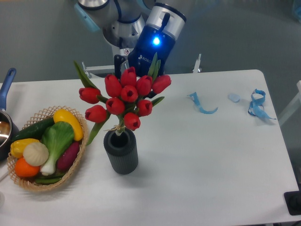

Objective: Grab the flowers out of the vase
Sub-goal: 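Lift the gripped tulip bunch straight up out of the vase, then carry the tulip bunch up and away from the vase toward the ribbons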

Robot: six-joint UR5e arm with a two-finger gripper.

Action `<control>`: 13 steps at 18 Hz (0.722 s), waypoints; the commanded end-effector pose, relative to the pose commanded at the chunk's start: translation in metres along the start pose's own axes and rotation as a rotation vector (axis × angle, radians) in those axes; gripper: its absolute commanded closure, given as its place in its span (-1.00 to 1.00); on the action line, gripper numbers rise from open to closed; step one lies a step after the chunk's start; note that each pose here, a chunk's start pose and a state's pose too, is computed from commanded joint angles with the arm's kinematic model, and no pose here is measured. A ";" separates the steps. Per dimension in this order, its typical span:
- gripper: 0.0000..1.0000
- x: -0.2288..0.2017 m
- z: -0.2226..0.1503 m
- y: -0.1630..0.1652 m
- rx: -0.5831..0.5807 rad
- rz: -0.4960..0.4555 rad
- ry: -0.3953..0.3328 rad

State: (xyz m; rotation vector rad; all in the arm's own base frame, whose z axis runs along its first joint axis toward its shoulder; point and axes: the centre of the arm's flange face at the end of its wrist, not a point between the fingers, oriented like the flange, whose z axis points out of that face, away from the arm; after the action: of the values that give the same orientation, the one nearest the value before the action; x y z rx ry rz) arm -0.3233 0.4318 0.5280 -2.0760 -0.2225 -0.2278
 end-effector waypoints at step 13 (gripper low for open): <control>0.31 -0.088 -0.047 0.001 0.026 0.070 -0.143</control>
State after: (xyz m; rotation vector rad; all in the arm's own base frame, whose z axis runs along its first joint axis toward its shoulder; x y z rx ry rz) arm -0.4115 0.3844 0.5280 -2.0717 -0.2372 -0.0332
